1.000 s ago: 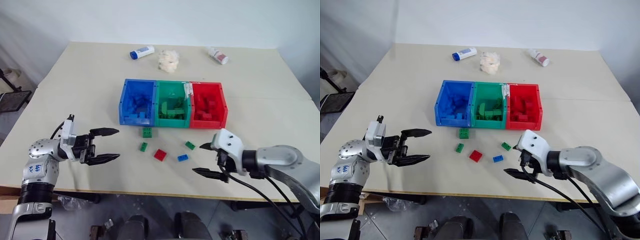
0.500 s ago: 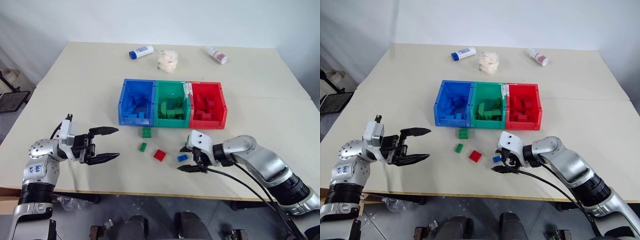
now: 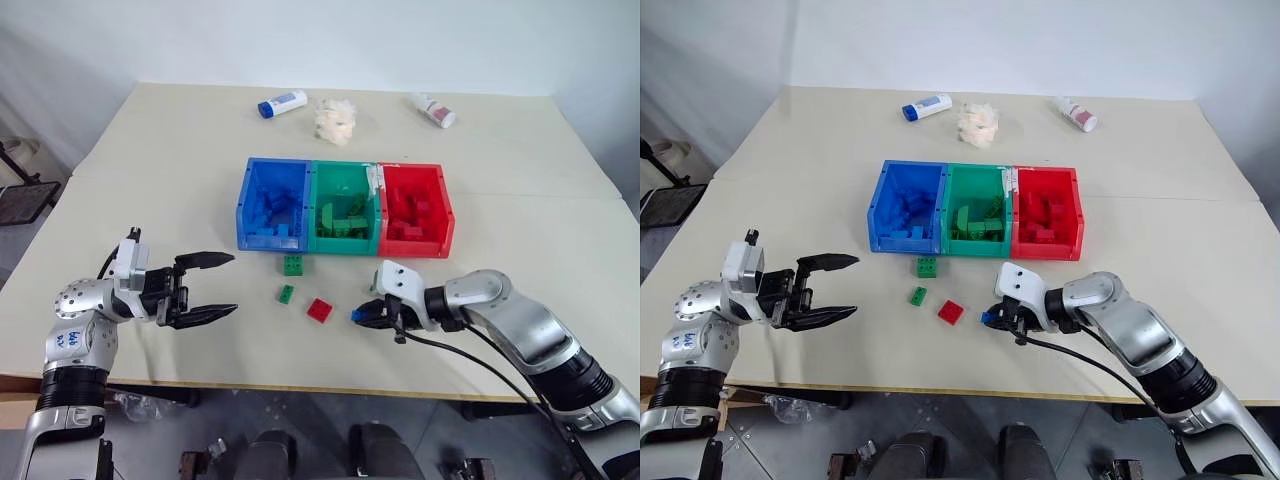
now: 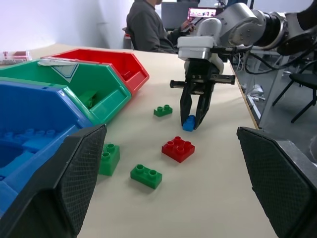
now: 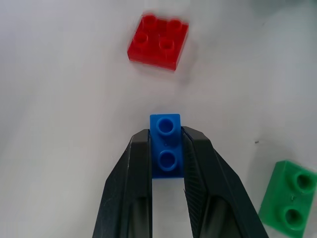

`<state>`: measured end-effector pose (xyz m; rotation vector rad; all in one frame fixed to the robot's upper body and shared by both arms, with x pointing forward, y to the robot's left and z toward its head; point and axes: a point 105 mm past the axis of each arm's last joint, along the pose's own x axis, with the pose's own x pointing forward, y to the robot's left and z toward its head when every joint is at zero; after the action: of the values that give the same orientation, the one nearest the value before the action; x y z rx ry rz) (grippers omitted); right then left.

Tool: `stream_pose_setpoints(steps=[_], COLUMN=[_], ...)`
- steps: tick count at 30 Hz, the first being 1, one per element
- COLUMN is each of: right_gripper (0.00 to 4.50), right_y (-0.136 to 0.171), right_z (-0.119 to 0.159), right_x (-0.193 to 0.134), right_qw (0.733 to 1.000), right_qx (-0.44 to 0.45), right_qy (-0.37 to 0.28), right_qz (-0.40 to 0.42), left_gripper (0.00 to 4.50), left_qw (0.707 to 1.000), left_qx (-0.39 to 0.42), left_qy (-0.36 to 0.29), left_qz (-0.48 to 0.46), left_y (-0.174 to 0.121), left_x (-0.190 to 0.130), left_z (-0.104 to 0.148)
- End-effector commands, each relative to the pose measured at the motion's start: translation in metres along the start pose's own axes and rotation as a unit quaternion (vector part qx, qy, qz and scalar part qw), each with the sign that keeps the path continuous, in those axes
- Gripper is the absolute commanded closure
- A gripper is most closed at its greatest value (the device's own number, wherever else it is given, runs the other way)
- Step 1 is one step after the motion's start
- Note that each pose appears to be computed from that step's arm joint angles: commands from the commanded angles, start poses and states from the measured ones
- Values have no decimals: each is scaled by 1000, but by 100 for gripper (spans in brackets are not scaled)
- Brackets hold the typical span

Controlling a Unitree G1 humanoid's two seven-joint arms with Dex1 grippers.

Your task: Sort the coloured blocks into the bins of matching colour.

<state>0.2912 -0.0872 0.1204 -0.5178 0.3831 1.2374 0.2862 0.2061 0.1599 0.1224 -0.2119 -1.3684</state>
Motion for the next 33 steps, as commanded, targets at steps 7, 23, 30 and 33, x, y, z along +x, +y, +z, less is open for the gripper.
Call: stream_pose_setpoints(steps=[7, 23, 30, 33], right_gripper=[405, 405, 278, 183], right_y=[-26, -116, -102, -93], right_z=[76, 150, 175, 174], right_x=[-47, 32, 63, 69], right_qw=[985, 946, 941, 943], right_qx=[2, 9, -13, -19], right_qy=[-115, -246, -298, -302], right_qz=[-128, -209, -159, -137], left_gripper=[0, 0, 0, 0], left_qw=[998, 998, 998, 998], left_qx=[25, 44, 50, 51], left_qy=[-13, -9, -5, -7], left_qz=[-64, -50, -37, -34], left_y=[-5, 1, 0, 0], left_x=[6, 14, 10, 9], left_z=[2, -1, 2, 3])
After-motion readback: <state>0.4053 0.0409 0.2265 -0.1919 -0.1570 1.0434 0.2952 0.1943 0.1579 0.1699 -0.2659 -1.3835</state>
